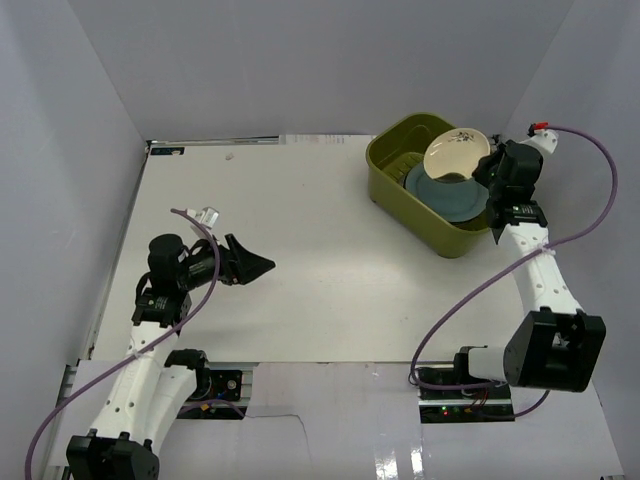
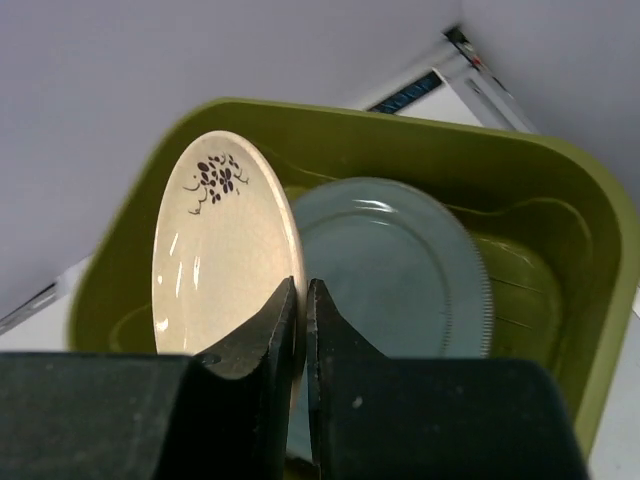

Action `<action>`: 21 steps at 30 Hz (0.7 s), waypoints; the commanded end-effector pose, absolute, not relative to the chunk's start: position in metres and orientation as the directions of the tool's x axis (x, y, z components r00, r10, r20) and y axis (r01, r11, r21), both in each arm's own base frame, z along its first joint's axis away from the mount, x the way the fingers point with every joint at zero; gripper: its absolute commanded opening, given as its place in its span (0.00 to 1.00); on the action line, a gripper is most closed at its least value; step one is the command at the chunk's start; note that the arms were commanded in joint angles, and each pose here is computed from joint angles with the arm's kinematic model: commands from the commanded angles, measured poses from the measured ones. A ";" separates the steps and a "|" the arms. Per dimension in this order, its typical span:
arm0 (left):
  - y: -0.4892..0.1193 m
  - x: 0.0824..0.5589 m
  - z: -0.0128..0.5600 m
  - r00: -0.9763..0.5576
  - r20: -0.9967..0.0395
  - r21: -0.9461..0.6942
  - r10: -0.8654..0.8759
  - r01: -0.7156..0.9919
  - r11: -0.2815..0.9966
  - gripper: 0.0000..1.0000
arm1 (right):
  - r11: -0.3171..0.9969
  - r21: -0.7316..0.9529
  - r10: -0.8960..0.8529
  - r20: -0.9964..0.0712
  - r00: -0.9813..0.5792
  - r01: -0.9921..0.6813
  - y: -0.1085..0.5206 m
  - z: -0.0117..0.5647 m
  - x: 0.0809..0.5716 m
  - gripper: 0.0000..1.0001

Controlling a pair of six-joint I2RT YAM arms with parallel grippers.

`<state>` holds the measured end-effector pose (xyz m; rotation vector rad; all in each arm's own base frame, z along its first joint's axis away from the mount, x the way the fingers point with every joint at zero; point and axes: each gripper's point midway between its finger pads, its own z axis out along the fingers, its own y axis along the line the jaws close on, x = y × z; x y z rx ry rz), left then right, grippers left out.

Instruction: Place the plates into the plastic bin on the countertop

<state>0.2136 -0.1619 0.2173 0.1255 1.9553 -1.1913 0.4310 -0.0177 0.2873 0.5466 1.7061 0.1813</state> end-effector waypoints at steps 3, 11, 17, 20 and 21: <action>-0.171 0.200 0.216 -0.661 -0.711 -0.676 -0.240 0.548 0.492 0.98 | 0.826 0.420 0.502 -0.852 -0.150 0.375 -0.054 0.249 0.457 0.08; -0.173 0.199 0.215 -0.671 -0.703 -0.685 -0.235 0.550 0.477 0.98 | 0.813 0.389 0.525 -0.812 -0.257 0.433 -0.058 0.216 0.460 0.62; -0.172 0.201 0.213 -0.673 -0.700 -0.687 -0.239 0.542 0.484 0.98 | 0.815 0.390 0.505 -0.841 -0.194 0.429 -0.061 0.256 0.442 0.90; -0.171 0.201 0.215 -0.665 -0.706 -0.681 -0.242 0.545 0.488 0.98 | 0.823 0.414 0.505 -0.847 -0.167 0.389 -0.054 0.278 0.428 0.90; -0.171 0.201 0.215 -0.664 -0.707 -0.681 -0.243 0.547 0.488 0.98 | 0.832 0.431 0.506 -0.848 -0.159 0.349 -0.046 0.290 0.422 0.90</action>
